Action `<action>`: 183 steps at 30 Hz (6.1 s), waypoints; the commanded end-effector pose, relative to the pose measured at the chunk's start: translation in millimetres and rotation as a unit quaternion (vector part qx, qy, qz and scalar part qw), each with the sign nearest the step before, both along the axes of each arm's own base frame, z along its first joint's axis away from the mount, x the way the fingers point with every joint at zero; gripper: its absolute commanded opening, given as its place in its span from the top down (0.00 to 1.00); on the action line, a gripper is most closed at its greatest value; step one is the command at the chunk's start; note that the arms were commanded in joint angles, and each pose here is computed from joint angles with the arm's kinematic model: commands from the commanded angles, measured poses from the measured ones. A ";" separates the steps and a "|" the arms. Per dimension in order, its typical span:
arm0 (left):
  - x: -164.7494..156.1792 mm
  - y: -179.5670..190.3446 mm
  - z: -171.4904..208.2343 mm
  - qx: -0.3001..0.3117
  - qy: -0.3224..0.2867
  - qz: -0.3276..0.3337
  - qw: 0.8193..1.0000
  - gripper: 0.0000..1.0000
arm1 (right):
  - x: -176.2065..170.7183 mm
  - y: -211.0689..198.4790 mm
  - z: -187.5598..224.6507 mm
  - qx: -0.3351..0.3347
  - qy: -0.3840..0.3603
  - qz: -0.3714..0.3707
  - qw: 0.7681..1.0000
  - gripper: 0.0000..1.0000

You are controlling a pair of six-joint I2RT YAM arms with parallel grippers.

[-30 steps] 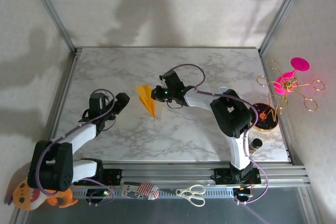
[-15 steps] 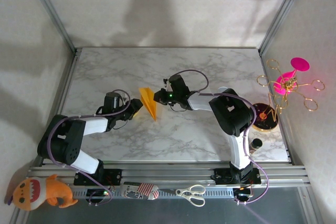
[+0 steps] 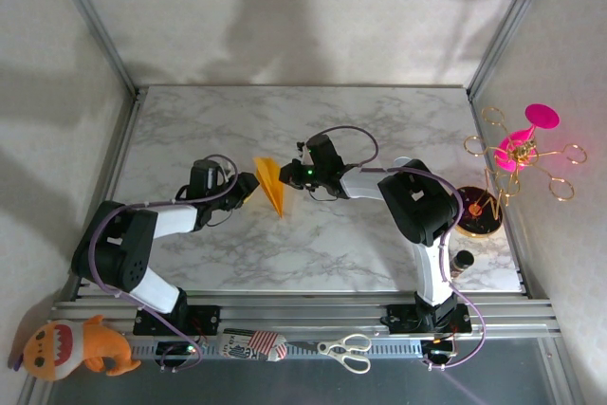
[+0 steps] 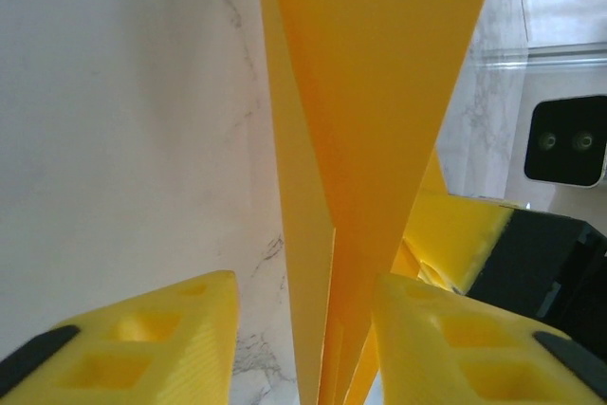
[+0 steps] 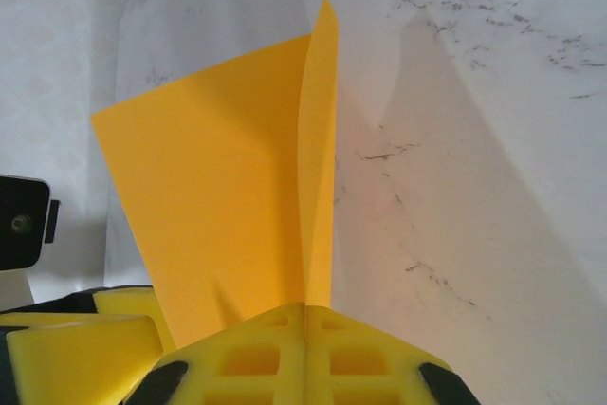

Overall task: Fold a paper plane with a square sheet of paper (pick it up from the middle)
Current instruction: Move the paper plane to the top-center of the table.

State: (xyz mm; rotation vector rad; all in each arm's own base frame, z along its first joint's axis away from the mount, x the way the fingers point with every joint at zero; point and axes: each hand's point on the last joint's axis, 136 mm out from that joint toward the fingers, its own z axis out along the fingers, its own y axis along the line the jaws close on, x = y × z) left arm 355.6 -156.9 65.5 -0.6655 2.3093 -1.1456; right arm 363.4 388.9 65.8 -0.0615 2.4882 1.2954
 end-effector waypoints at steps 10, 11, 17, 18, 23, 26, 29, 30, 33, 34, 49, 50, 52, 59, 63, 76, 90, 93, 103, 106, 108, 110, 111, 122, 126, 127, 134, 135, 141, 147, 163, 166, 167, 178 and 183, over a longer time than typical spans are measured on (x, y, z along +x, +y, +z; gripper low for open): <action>19.9 -1.3 -12.6 0.025 0.022 0.004 0.999 0.77 | -5.6 1.4 -2.8 0.004 0.006 0.019 1.000 1.00; 20.8 -1.6 -13.0 0.025 0.023 0.005 0.999 0.77 | -5.6 1.4 -2.5 0.004 0.006 0.018 1.000 1.00; 25.4 -5.0 -16.1 0.020 0.027 0.005 0.999 0.82 | -6.6 0.4 -5.9 0.002 0.009 0.018 1.000 0.99; 25.6 -5.0 -17.2 0.021 0.028 0.006 0.999 0.85 | -6.7 -0.6 -7.3 -0.001 0.009 0.016 1.000 0.98; 27.1 -5.2 -21.2 0.030 0.033 0.002 0.999 0.97 | -2.3 -9.7 -18.2 -0.037 0.005 0.012 0.999 0.86; 27.4 -5.9 -23.7 0.037 0.036 -0.006 0.999 1.00 | 0.4 -12.8 -29.1 -0.066 0.005 0.021 0.998 0.81; 27.5 -6.9 -25.3 0.040 0.038 -0.012 0.998 1.00 | 1.8 -11.5 -35.3 -0.079 0.006 0.035 0.996 0.79; 28.5 -7.4 -24.4 0.041 0.035 -0.014 0.998 1.00 | 1.8 -10.1 -35.9 -0.079 0.006 0.040 0.996 0.78; 30.1 -8.6 -23.4 0.042 0.032 -0.018 0.998 1.00 | 3.0 -7.4 -37.7 -0.082 0.005 0.049 0.995 0.75; 26.2 -7.9 -27.7 0.045 0.044 -0.020 0.998 1.00 | 3.9 -6.3 -36.4 -0.081 0.003 0.051 0.995 0.75; 29.7 -8.3 -15.3 0.039 0.023 -0.022 0.999 1.00 | 15.8 -15.8 -27.8 -0.076 -0.009 0.032 0.997 0.97; 33.3 -8.5 -9.7 0.034 0.009 -0.020 0.999 1.00 | 18.1 -21.3 -24.0 -0.074 -0.014 0.022 0.997 0.97; 33.7 -9.2 -8.5 0.031 0.007 -0.022 0.999 1.00 | 20.1 -30.7 -18.8 -0.068 -0.018 0.006 0.998 0.97; 36.3 -13.8 -15.1 0.015 0.012 -0.027 0.999 1.00 | 18.2 -47.5 -18.8 -0.058 -0.009 -0.024 0.998 0.96; 36.6 -10.9 -18.5 0.021 0.017 -0.018 0.999 1.00 | 16.8 -51.9 -21.9 -0.055 0.001 -0.040 0.998 0.96; 15.6 6.1 -40.3 0.032 0.038 0.027 0.998 1.00 | 8.9 -60.0 -35.0 -0.061 0.020 -0.057 0.996 0.96; 23.1 0.8 -18.3 0.049 0.019 0.004 0.999 0.82 | 2.4 -51.3 -41.9 -0.055 0.032 -0.030 0.998 0.95; 20.6 0.4 -10.9 0.068 0.019 -0.009 0.997 0.76 | 2.8 -47.1 -39.2 -0.058 0.028 -0.019 0.998 0.95; -1.0 -24.2 12.3 0.080 0.007 -0.047 0.996 0.69 | 4.0 -43.9 -34.8 -0.062 0.024 -0.014 0.998 0.94; -4.7 -35.9 6.0 0.090 0.013 -0.061 0.994 0.69 | 4.0 -44.2 -36.5 -0.064 0.025 -0.015 0.998 0.94; -3.7 -38.5 -0.6 0.101 0.019 -0.063 0.993 0.69 | 3.8 -44.3 -37.9 -0.065 0.027 -0.014 0.997 0.94; -2.3 -39.8 -6.3 0.109 0.024 -0.065 0.992 0.68 | 3.4 -44.6 -38.7 -0.065 0.028 -0.014 0.997 0.94; -1.9 -41.3 -8.1 0.111 0.025 -0.067 0.991 0.67 | 3.4 -44.5 -39.4 -0.066 0.028 -0.014 0.997 0.94; -0.2 -58.1 -18.6 0.109 0.033 -0.100 0.988 0.73 | 3.5 -44.0 -40.2 -0.065 0.029 -0.014 0.997 0.94; -4.6 -61.7 -19.2 0.108 0.036 -0.110 0.987 0.74 | 2.9 -44.2 -40.8 -0.066 0.029 -0.014 0.997 0.94; -6.8 -62.2 -20.8 0.109 0.040 -0.113 0.987 0.74 | 3.4 -44.6 -40.8 -0.066 0.029 -0.015 0.997 0.95; -19.2 -66.8 -19.6 0.101 0.049 -0.125 0.986 0.69 | 3.3 -44.3 -40.9 -0.067 0.030 -0.015 0.997 0.95; -20.2 -68.3 -17.5 0.098 0.048 -0.125 0.986 0.68 | 3.7 -44.4 -40.8 -0.067 0.030 -0.016 0.997 0.94; -26.0 -79.7 -14.6 0.091 0.047 -0.131 0.986 0.67 | 4.3 -44.4 -40.7 -0.068 0.029 -0.018 0.997 0.95; -30.9 -85.1 -15.3 0.094 0.052 -0.128 0.986 0.67 | 4.7 -45.1 -41.0 -0.069 0.030 -0.020 0.997 0.95; -28.0 -85.8 -22.7 0.165 0.050 -0.128 0.977 0.66 | 5.5 -43.1 -36.9 -0.064 0.030 -0.018 0.997 0.95; -24.7 -88.0 -22.4 0.176 0.046 -0.134 0.974 0.64 | 5.5 -42.9 -33.1 -0.062 0.028 -0.017 0.998 0.95; -24.5 -89.2 -22.7 0.177 0.045 -0.137 0.974 0.63 | 5.6 -42.8 -32.0 -0.061 0.028 -0.017 0.998 0.95; -20.6 -88.0 -36.8 0.242 0.060 -0.152 0.956 0.58 | 4.0 -42.3 -33.7 -0.063 0.031 -0.015 0.997 0.95; -18.6 -91.5 -37.7 0.264 0.057 -0.160 0.949 0.57 | 4.2 -42.5 -34.4 -0.063 0.031 -0.015 0.997 0.95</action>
